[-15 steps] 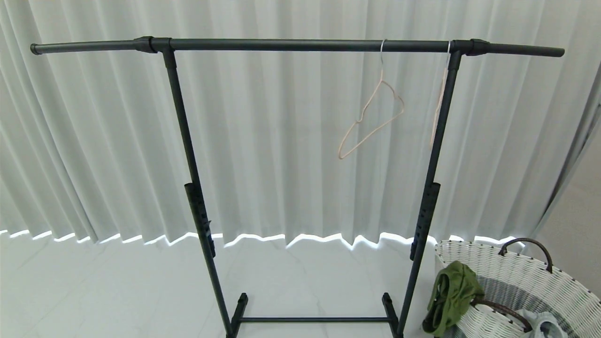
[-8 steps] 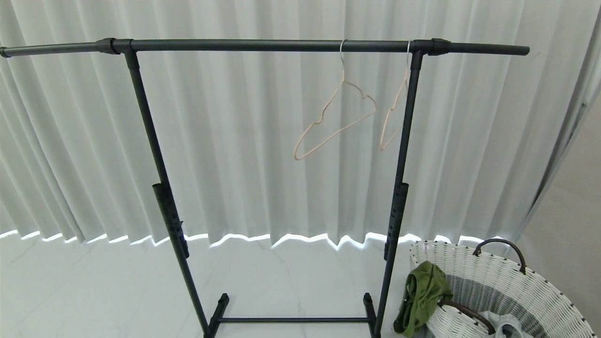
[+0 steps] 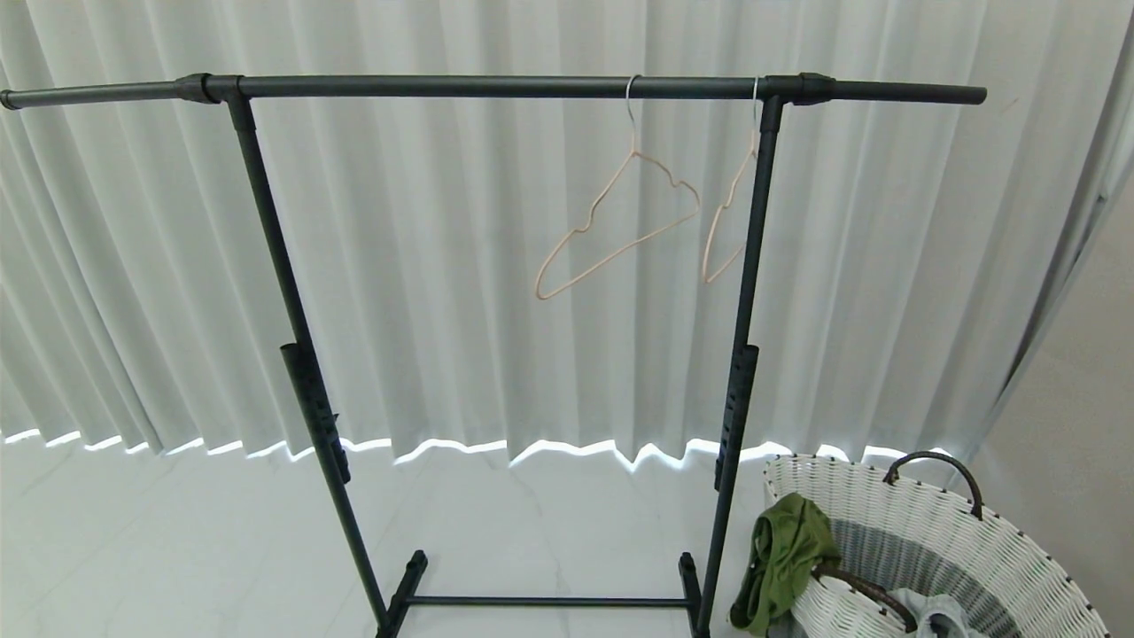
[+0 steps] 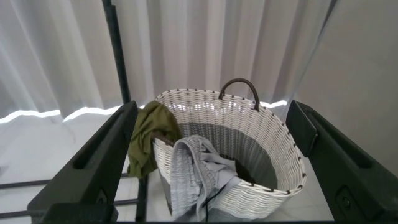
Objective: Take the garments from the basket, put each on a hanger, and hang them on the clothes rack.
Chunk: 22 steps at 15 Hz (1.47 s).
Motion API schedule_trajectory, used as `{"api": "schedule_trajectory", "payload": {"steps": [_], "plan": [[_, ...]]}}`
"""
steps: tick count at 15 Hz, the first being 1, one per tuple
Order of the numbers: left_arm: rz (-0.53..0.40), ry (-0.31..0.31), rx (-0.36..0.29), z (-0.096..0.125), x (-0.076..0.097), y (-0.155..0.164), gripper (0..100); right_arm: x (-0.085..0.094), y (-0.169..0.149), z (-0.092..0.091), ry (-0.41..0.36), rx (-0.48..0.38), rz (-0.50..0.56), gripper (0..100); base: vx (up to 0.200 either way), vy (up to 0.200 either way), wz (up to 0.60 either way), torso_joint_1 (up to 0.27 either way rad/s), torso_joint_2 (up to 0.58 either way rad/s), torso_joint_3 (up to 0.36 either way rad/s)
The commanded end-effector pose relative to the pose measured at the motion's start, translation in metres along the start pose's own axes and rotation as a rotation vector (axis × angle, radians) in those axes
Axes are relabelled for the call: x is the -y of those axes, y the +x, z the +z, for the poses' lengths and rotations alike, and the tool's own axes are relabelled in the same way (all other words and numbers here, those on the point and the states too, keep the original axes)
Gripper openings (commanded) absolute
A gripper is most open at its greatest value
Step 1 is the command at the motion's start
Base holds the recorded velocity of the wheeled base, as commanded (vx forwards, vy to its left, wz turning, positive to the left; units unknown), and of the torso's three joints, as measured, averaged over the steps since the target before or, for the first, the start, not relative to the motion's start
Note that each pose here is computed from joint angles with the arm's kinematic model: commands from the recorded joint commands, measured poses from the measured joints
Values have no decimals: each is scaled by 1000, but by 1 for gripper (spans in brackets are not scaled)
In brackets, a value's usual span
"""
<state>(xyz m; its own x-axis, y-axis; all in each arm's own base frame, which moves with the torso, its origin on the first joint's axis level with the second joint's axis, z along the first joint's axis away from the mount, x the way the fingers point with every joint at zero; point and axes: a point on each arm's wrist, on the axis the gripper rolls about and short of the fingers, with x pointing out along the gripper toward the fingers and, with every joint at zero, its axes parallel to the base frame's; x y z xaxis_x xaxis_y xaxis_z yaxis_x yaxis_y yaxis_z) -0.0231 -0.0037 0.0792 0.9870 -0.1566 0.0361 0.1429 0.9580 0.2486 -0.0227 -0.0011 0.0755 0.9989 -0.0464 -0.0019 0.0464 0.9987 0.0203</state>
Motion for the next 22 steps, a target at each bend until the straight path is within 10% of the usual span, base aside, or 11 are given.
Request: {"api": "schedule_trajectory", "payload": {"steps": [1,17,18,22], "plan": [[0,0,-1,0,0,0,100,0,0,0,0,0,0,100,0,0,0,0,0,0],[-6,0,0,0,0,0,100,0,0,2,-74,11,14,100,0,0,0,-33,119,82],[-6,0,0,0,0,0,100,-1,-4,24,-71,58,72,100,0,0,0,0,0,0],[-6,0,0,0,0,0,100,-7,59,79,-231,-328,124,100,0,0,0,0,0,0]]}}
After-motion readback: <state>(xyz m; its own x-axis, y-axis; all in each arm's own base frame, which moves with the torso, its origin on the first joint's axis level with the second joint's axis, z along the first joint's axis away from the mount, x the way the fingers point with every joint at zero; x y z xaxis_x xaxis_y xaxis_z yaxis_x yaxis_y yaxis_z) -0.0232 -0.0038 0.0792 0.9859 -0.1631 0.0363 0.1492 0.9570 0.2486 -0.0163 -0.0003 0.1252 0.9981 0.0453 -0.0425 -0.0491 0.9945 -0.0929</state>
